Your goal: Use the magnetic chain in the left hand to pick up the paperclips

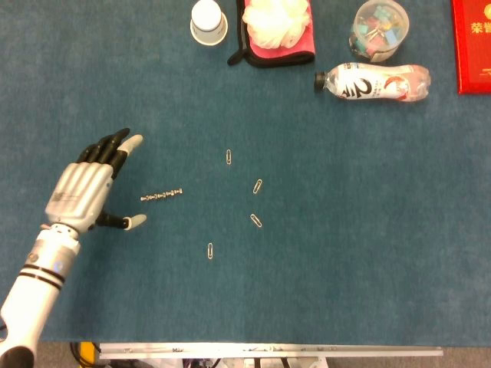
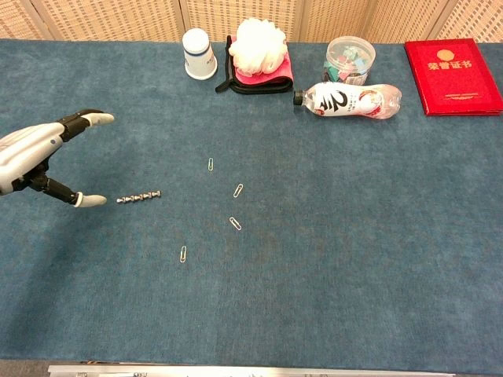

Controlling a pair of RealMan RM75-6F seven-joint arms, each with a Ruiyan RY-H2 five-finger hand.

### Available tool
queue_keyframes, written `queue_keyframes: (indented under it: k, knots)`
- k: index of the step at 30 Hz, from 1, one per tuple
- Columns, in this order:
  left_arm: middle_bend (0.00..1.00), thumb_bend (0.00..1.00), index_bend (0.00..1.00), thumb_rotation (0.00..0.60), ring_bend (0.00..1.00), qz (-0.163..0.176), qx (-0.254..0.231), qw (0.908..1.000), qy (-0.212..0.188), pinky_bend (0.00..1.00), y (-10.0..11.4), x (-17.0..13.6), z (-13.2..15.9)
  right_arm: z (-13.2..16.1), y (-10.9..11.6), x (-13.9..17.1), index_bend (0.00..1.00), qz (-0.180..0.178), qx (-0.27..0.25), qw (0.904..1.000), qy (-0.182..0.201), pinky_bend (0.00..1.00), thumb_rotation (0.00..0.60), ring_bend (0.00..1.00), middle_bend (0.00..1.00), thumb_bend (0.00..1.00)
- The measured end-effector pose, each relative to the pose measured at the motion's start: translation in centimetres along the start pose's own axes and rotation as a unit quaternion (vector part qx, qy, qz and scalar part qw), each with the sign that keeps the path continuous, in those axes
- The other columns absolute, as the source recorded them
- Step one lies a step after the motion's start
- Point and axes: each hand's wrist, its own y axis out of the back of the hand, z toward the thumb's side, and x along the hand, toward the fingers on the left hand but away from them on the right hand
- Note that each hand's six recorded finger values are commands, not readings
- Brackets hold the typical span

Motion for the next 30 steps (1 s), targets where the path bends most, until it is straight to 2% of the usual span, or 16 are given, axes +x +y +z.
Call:
queue_keyframes:
  k: [8, 19, 24, 30]
  knots:
    - [0.00, 0.02, 0.00, 0.600, 0.00, -0.030, 0.023, 0.9992, 0.012, 0.09, -2.2, 2.2, -0.1, -0.5, 0.8, 0.1, 0.01, -0.010, -0.011, 0.9999, -0.005, 0.33, 0.600, 0.06, 0.08, 0.00]
    - [0.00, 0.02, 0.00, 0.600, 0.00, -0.052, 0.034, 0.9974, 0.037, 0.09, -4.3, 3.8, -1.0, -0.6, 1.2, 0.4, 0.01, -0.016, -0.013, 0.9998, -0.004, 0.33, 0.600, 0.06, 0.08, 0.00]
    - [0.00, 0.02, 0.00, 0.600, 0.00, -0.049, 0.039, 0.9969, 0.048, 0.09, -4.4, 4.5, -1.4, -0.6, 1.2, 0.3, 0.01, -0.016, -0.013, 0.9998, -0.004, 0.33, 0.600, 0.06, 0.08, 0.00]
    - [0.00, 0.02, 0.00, 0.600, 0.00, -0.020, 0.054, 0.9970, 0.051, 0.05, -4.2, 5.1, -1.3, -0.7, 1.2, 0.3, 0.01, -0.016, -0.013, 0.9998, -0.005, 0.33, 0.600, 0.06, 0.08, 0.00]
